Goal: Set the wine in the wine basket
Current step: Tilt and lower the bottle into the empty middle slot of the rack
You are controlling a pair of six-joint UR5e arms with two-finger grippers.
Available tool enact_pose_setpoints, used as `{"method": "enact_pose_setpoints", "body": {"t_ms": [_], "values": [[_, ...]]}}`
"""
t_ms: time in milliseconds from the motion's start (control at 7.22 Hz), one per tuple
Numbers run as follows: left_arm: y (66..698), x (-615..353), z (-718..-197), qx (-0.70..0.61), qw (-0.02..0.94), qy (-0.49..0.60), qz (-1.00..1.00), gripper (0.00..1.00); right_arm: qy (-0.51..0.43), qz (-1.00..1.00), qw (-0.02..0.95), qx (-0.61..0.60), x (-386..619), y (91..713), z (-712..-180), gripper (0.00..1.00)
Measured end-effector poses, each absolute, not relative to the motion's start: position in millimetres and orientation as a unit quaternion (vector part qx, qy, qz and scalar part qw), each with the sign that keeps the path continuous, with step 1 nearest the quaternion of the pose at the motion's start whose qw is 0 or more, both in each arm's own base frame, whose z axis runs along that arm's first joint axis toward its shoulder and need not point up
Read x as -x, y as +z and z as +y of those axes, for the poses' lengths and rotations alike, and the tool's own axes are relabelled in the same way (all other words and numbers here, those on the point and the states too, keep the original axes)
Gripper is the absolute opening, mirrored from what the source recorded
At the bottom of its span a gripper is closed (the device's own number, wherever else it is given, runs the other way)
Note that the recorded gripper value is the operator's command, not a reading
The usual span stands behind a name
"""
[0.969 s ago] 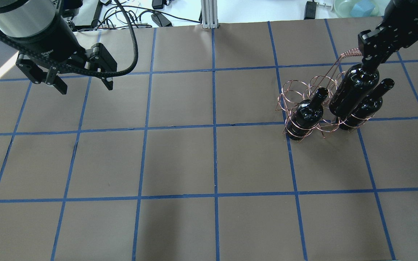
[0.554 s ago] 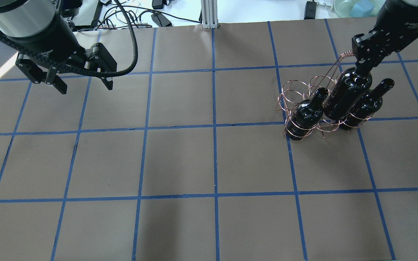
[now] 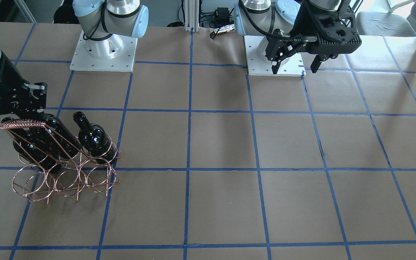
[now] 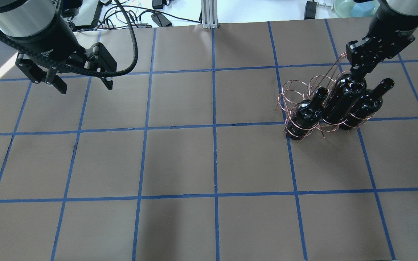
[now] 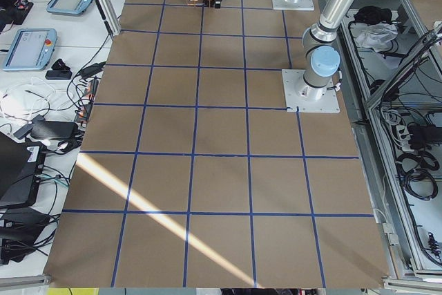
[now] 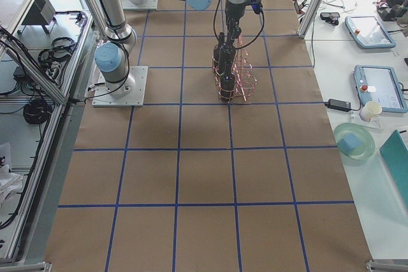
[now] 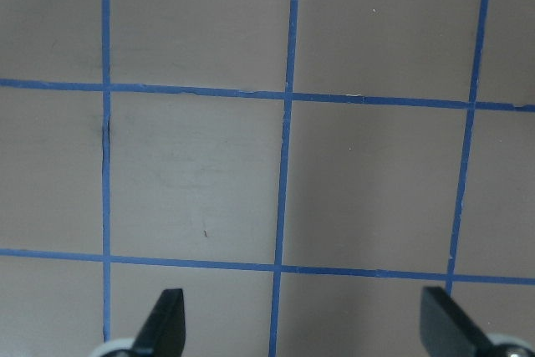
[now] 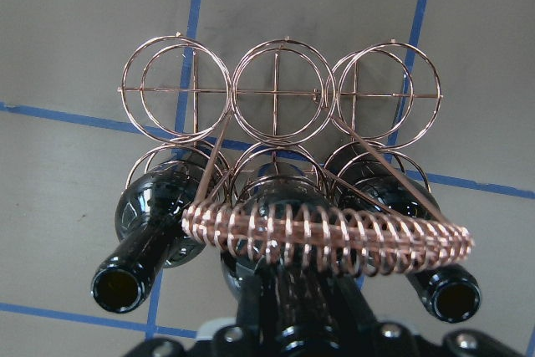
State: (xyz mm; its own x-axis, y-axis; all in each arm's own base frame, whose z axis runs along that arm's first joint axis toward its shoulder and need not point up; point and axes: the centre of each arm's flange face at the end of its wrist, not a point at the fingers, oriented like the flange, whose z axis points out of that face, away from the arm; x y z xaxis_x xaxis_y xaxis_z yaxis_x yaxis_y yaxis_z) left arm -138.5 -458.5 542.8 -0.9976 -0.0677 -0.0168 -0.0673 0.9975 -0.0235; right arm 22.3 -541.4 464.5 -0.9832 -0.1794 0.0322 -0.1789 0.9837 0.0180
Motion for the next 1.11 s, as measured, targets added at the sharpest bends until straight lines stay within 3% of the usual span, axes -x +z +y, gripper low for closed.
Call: {"method": "enact_pose_setpoints", "body": {"t_ms": [415, 554, 692, 831, 969, 1108], "values": [[543.4, 138.5, -458.0, 0.033, 0.009, -0.012, 0.999, 1.00, -0.014, -0.996, 0.014, -0.088, -22.8, 433.2, -540.3, 0.05], [543.5, 138.5, -457.9, 0.033, 0.009, -0.012, 0.999, 1.00, -0.012, -0.996, 0.014, -0.087, -22.7, 424.4, -541.0, 0.12], [543.5, 138.5, -458.1, 0.033, 0.009, -0.012, 0.999, 1.00, -0.011, -0.996, 0.014, -0.087, -22.4, 416.3, -542.6, 0.27], [543.3, 138.5, -458.5, 0.033, 0.008, -0.013, 0.999, 1.00, -0.015, -0.996, 0.013, -0.087, -21.7, 405.3, -545.7, 0.66], [542.9, 138.3, -458.9, 0.034, 0.008, -0.013, 0.999, 1.00, -0.018, -0.996, 0.013, -0.086, -21.0, 396.2, -549.0, 0.90], [542.2, 138.3, -459.6, 0.035, 0.008, -0.012, 0.999, 1.00, -0.016, -0.997, 0.014, -0.072, -20.8, 395.2, -550.2, 0.99]]}}
